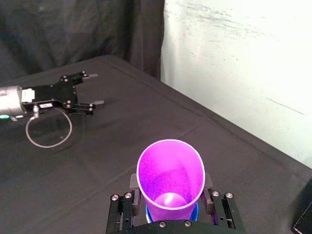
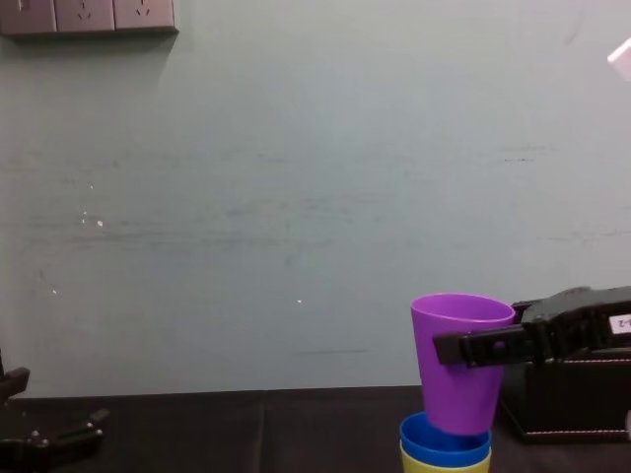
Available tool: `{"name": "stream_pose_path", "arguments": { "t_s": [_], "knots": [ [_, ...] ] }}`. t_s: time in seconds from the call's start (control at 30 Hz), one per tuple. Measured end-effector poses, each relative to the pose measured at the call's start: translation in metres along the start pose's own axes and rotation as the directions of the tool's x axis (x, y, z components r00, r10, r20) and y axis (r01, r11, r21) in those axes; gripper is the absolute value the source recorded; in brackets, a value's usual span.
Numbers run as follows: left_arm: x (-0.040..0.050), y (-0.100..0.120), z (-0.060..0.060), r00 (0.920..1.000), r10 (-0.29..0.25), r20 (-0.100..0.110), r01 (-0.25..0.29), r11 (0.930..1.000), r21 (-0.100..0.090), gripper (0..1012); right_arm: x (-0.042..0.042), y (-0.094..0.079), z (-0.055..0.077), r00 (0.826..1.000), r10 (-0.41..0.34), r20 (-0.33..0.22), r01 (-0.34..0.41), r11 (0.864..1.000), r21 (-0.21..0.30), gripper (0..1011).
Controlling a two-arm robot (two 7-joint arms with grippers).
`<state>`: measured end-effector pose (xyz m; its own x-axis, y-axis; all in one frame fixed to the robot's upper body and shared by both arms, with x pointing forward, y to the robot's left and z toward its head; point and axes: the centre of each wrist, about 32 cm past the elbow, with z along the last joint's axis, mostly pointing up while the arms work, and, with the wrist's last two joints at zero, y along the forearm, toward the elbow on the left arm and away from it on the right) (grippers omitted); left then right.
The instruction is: Stack the three plastic cups sequentially using one hand.
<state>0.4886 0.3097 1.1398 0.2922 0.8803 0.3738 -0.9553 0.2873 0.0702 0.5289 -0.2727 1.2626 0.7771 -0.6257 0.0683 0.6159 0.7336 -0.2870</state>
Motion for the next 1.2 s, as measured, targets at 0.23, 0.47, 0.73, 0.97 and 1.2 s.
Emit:
{"name": "stream_pose_path", "arguments": {
  "t_s": [0.23,0.47,0.73,0.97,1.2],
  "knots": [
    [0.0,0.0,0.0,1.0,0.0,0.0,0.0,1.0,0.0,1011,0.0014,0.008,-0.001,1.0,-0.002,0.007,0.002,1.0,-0.016,729],
    [0.0,0.0,0.0,1.0,0.0,0.0,0.0,1.0,0.0,1011,0.001,0.012,-0.002,1.0,-0.006,0.014,0.006,1.0,-0.024,729],
    [0.0,0.0,0.0,1.0,0.0,0.0,0.0,1.0,0.0,1011,0.0007,0.017,-0.005,1.0,-0.004,0.014,0.005,1.0,-0.028,729],
    [0.0,0.0,0.0,1.0,0.0,0.0,0.0,1.0,0.0,1011,0.0001,0.02,-0.01,1.0,-0.003,0.016,0.004,0.999,-0.035,729],
    [0.0,0.0,0.0,1.0,0.0,0.0,0.0,1.0,0.0,1011,-0.0002,0.022,-0.013,1.0,-0.001,0.02,0.002,0.999,-0.041,729]
  ]
}}
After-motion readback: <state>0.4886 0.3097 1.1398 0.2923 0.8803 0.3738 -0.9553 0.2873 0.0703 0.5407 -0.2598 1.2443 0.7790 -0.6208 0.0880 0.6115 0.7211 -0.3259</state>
